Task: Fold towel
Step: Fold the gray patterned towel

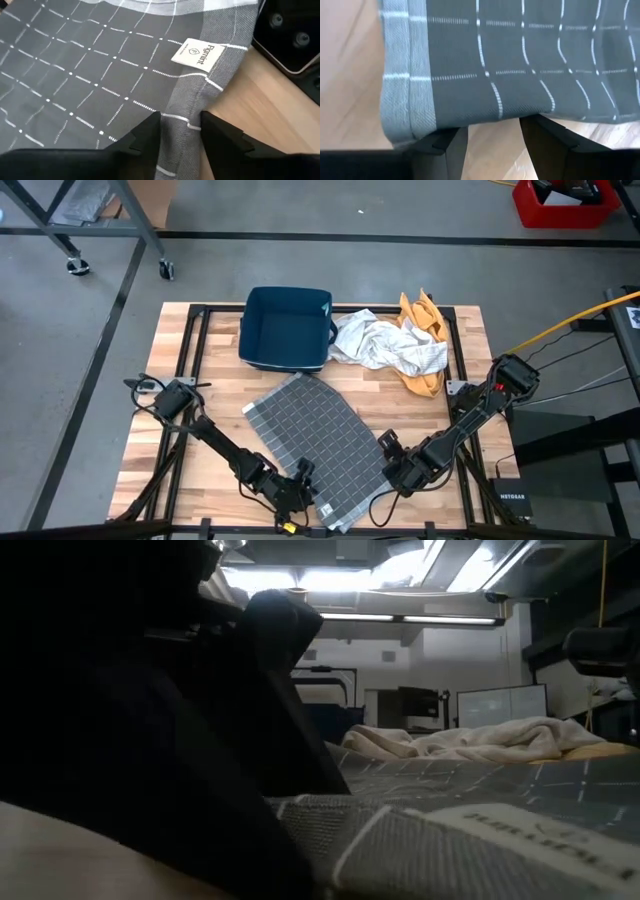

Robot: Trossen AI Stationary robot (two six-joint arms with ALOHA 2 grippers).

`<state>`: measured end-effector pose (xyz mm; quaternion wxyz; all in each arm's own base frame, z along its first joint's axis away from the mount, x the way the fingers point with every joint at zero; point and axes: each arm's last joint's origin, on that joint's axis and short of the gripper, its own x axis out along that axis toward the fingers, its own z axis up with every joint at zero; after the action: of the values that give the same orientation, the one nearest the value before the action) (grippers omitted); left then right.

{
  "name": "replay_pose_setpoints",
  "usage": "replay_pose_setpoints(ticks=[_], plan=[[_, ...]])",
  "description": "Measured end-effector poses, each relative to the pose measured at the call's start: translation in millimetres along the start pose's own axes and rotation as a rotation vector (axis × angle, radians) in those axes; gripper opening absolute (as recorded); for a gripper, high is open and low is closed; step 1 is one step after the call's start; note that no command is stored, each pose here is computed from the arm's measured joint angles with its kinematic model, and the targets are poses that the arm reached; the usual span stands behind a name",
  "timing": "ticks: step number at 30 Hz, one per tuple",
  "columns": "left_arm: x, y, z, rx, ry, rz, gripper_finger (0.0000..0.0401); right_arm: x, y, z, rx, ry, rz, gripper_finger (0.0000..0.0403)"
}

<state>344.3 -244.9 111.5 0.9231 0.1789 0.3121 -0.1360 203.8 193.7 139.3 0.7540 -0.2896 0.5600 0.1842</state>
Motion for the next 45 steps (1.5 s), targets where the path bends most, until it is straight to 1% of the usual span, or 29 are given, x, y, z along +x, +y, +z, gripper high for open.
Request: replay_pose_setpoints(ticks=[4,8,9,11,13,16,19,22,24,30,34,37,41,43,45], plan=[[0,0,0,-0.101,0.001,0.001,0.0074,0,1,4,0.016,-0.035,0.048,0.0139],[0,0,-1,-0.236,0.002,0.013,0.0018,0,3,7,0.047,-0.061,0.101,0.0073],[1,1,-1,-0.277,0.001,0.017,0.0010,0,3,7,0.065,-0.061,0.115,0.0054],[1,1,-1,-0.358,0.001,0.020,0.0007,0,4,7,0.103,-0.056,0.145,0.0018],[0,-1,-1,-0.419,0.000,0.017,0.0009,0,5,7,0.140,-0.049,0.172,0.0008],[-3,-5,0,-0.479,-0.003,0.009,0.0004,-1,5,7,0.225,-0.039,0.192,0.0019],[-7,-12,3,-0.536,-0.016,-0.014,0.0004,-1,6,7,0.283,-0.031,0.204,0.0014],[-12,-19,6,-0.572,-0.039,-0.046,0.0003,-1,6,6,0.277,-0.030,0.204,0.0004],[-14,-24,8,-0.586,-0.049,-0.058,0.0003,-1,6,6,0.275,-0.025,0.201,0.0008],[-16,-29,4,-0.600,-0.018,-0.047,0.0002,-1,6,5,0.274,-0.015,0.199,0.0040],[-16,-28,2,-0.587,0.001,-0.036,0.0002,-1,6,5,0.305,-0.010,0.206,0.0064],[-15,-26,2,-0.577,0.008,-0.030,0.0002,-1,6,5,0.306,-0.006,0.225,0.0085],[-15,-25,2,-0.568,0.009,-0.027,0.0002,-1,6,5,0.294,-0.009,0.214,0.0118],[-15,-25,1,-0.567,0.012,-0.025,0.0002,-1,5,4,0.241,-0.012,0.184,0.0135],[-15,-25,1,-0.566,0.016,-0.024,0.0002,-1,4,1,0.154,0.009,0.143,0.0150]])
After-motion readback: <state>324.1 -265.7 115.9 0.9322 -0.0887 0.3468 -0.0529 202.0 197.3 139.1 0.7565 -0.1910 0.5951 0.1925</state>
